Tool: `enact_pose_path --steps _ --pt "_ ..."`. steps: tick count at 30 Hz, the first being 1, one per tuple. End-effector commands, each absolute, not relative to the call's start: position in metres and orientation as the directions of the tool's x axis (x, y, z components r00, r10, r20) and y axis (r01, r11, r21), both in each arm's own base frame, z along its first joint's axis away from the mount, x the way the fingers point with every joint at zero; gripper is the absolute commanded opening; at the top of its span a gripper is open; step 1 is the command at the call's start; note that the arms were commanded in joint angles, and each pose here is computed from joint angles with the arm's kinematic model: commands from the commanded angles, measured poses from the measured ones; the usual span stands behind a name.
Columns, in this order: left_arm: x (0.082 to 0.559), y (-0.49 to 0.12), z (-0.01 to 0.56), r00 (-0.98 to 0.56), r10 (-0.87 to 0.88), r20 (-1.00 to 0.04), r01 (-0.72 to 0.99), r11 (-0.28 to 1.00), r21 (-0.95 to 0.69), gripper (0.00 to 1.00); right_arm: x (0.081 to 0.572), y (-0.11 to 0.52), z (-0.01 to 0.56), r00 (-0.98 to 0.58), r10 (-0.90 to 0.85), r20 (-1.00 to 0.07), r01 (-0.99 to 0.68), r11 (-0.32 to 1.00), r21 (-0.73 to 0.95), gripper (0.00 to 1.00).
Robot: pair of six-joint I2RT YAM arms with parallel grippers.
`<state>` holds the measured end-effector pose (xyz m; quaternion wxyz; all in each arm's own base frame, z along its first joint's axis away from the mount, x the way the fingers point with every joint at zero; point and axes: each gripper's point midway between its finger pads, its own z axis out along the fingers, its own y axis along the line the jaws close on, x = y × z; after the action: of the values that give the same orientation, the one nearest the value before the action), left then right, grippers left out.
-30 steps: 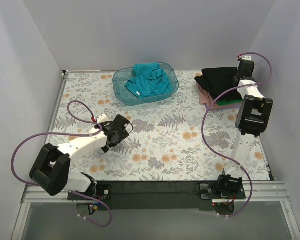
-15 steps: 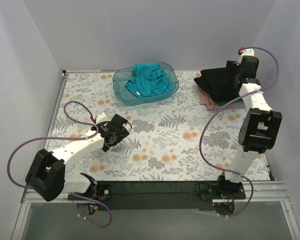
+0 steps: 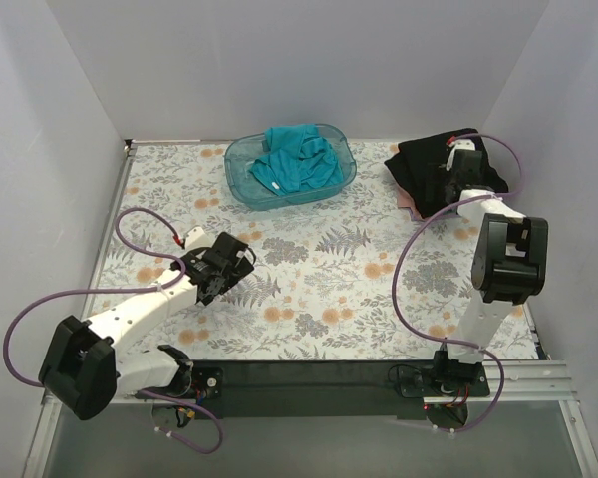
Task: Fold and stack the t-shirts
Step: Neatly place the folded tshirt to the corner
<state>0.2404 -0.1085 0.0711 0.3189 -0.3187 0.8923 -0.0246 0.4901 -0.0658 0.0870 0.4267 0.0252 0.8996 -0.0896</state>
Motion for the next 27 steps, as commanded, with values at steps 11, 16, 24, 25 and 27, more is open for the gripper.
enact_pose_path --steps 11,16,24,25,27 --pt "0.236 -0.099 0.108 -0.523 -0.628 -0.576 -0.550 0.765 -0.335 0.98 0.481 -0.055 0.189 -0.493 0.026 -0.869 0.164 0.985 -0.063 0.99" --pt "0.234 -0.095 0.139 -0.469 -0.674 -0.571 -0.569 0.725 -0.389 0.98 0.400 -0.017 0.203 -0.465 0.167 -0.869 0.136 0.984 0.116 0.98" --pt "0.212 -0.083 0.165 -0.449 -0.703 -0.552 -0.565 0.702 -0.433 0.98 0.278 0.060 0.165 -0.509 0.293 -0.810 -0.014 0.937 0.348 0.99" --pt "0.208 -0.081 0.167 -0.444 -0.708 -0.550 -0.559 0.698 -0.448 0.98 0.267 0.063 0.171 -0.476 0.308 -0.824 -0.041 0.928 0.371 0.98" --pt "0.202 -0.079 0.162 -0.440 -0.721 -0.534 -0.569 0.685 -0.455 0.98 0.252 0.058 0.147 -0.492 0.360 -0.792 0.028 0.916 0.399 0.98"
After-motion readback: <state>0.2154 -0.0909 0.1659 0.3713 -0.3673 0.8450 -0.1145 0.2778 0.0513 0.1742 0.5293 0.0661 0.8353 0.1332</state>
